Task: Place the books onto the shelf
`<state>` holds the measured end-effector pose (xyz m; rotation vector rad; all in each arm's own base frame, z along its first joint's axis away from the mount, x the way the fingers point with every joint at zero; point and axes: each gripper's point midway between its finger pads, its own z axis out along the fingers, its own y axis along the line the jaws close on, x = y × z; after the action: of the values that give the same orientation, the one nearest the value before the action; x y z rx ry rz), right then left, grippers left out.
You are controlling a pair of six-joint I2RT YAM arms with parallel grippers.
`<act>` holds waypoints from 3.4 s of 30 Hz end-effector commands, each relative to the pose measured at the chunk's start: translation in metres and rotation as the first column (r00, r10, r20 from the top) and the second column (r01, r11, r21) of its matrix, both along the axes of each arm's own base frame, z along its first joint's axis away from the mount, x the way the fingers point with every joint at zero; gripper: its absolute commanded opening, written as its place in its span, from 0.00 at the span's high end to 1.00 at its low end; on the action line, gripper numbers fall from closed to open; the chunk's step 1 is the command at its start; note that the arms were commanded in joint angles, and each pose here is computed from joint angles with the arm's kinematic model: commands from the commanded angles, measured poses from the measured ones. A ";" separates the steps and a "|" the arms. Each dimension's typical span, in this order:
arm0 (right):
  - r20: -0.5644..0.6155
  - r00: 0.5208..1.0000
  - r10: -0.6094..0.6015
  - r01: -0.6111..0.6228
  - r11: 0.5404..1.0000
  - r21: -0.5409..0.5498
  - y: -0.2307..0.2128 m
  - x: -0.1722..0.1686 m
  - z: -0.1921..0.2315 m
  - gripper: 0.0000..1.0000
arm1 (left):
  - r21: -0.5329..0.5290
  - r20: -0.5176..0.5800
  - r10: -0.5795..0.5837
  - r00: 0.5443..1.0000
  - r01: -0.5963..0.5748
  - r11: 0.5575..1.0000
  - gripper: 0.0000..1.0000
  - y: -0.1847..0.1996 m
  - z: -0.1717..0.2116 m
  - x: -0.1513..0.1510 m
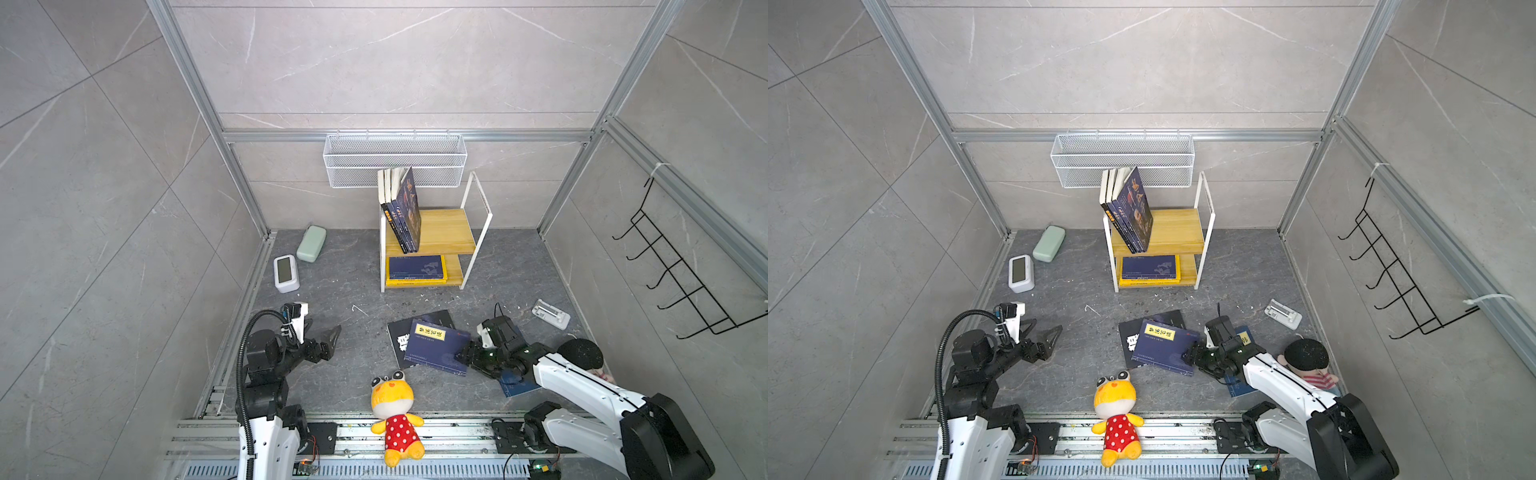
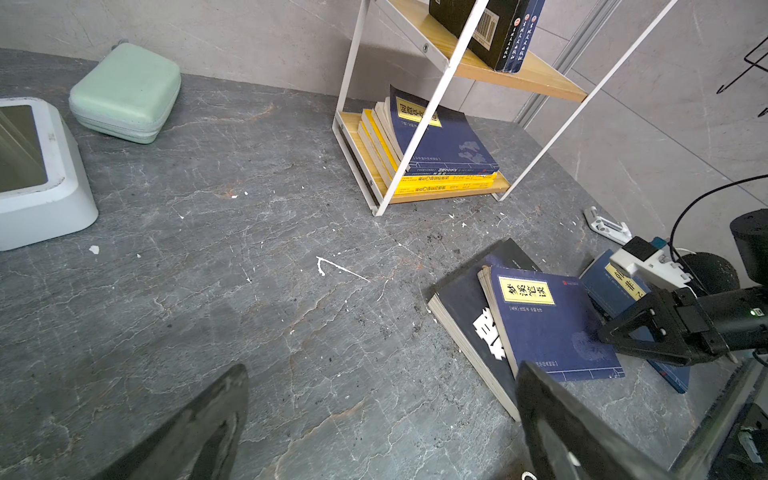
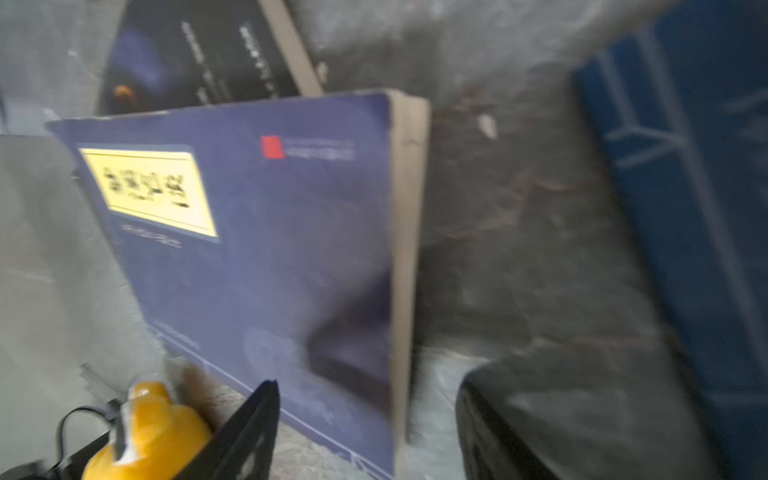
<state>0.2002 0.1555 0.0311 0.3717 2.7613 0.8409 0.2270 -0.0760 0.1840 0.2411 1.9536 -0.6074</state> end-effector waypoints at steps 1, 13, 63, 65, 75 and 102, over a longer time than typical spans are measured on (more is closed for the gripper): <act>-0.036 0.999 0.015 -0.012 0.998 0.060 0.005 -0.004 -0.013 0.34 | -0.004 0.052 -0.020 0.998 0.020 1.000 0.01 -0.003 0.020 -0.001; -0.040 0.999 0.001 0.002 0.998 0.068 -0.003 -0.009 -0.029 0.65 | -0.009 0.044 -0.016 0.999 0.016 1.000 0.00 -0.003 0.019 -0.001; 0.818 0.572 0.058 -0.530 0.787 0.315 0.098 0.036 0.253 1.00 | -0.285 0.041 -0.394 0.918 0.388 0.876 0.07 -0.066 0.113 0.018; 0.827 0.559 0.068 -0.552 0.774 0.310 0.106 0.036 0.258 1.00 | -0.298 0.043 -0.431 0.901 0.423 0.856 0.07 -0.072 0.118 0.014; 0.854 0.512 0.093 -0.618 0.731 0.291 0.130 0.024 0.272 1.00 | -0.408 -0.061 -0.450 0.891 0.389 0.826 0.27 -0.083 0.122 0.035; 0.816 0.558 0.149 -0.459 0.875 0.154 0.135 0.042 0.223 0.56 | -0.476 -0.022 -0.413 0.910 0.354 0.805 1.00 -0.071 0.127 0.022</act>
<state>0.2383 0.3030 0.2510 -0.4225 1.8426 1.3503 0.2515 -0.1532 0.2955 0.3060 1.8838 -1.3864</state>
